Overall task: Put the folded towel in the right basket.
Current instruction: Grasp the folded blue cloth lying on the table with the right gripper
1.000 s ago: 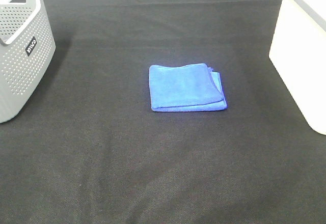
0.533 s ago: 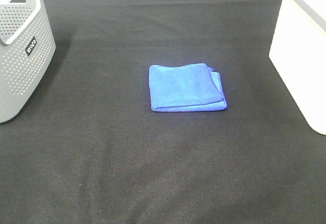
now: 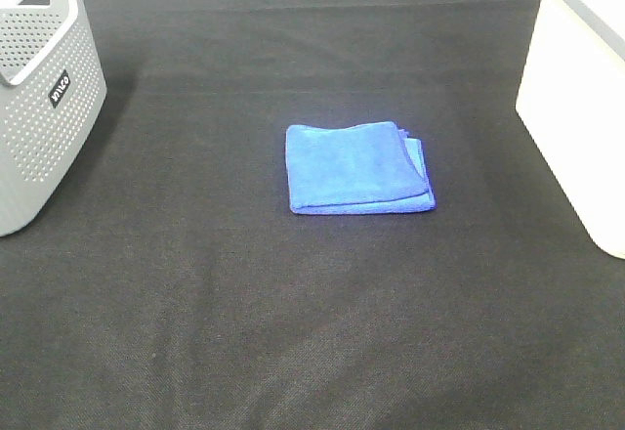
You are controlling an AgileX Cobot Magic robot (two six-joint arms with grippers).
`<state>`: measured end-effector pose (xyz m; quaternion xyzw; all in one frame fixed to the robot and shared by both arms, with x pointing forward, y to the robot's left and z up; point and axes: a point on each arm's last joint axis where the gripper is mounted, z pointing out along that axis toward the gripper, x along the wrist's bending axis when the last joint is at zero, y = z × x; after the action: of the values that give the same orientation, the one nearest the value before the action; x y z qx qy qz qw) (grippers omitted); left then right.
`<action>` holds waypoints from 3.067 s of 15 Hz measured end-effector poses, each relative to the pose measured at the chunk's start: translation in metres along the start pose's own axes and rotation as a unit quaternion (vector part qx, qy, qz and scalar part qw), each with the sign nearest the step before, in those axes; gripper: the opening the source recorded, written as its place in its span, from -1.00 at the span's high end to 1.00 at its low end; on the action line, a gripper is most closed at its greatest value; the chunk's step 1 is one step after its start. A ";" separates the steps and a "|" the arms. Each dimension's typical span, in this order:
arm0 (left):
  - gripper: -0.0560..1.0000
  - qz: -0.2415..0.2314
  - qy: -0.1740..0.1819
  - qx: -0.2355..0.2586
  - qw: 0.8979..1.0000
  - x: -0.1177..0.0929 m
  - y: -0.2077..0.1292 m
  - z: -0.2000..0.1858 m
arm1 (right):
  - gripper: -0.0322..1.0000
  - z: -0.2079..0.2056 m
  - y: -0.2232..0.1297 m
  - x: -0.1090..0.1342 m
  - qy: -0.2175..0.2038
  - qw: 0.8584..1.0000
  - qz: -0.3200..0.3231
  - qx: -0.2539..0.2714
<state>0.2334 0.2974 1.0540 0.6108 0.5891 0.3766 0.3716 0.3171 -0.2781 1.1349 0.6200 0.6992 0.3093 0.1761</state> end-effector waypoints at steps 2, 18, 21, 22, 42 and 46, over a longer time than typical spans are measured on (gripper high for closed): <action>-0.98 0.000 0.000 0.000 1.000 0.000 0.000 0.000 | -0.91 0.006 0.052 0.005 0.035 0.999 0.017 0.011; -0.98 0.000 0.000 0.000 1.000 0.000 0.000 0.000 | -0.91 0.321 0.169 0.047 0.132 0.956 0.072 0.254; -0.98 0.000 0.000 0.000 1.000 0.000 0.000 0.000 | -0.91 0.378 0.168 0.042 0.117 0.954 0.068 0.269; -0.98 0.000 0.000 0.000 1.000 0.000 0.000 0.000 | -0.91 0.388 0.168 0.040 0.111 0.956 0.064 0.265; -0.98 0.000 0.000 0.000 1.000 0.000 0.000 0.000 | -0.91 0.457 0.138 -0.012 0.060 0.951 0.119 0.279; -0.98 0.000 0.000 0.000 1.000 0.000 0.000 0.000 | -0.80 0.467 0.134 0.016 0.105 0.949 0.117 0.271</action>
<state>0.2334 0.2974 1.0540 0.6108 0.5891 0.3766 0.3716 0.7098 -0.1572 0.8756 0.6860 0.6935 0.1901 -0.1111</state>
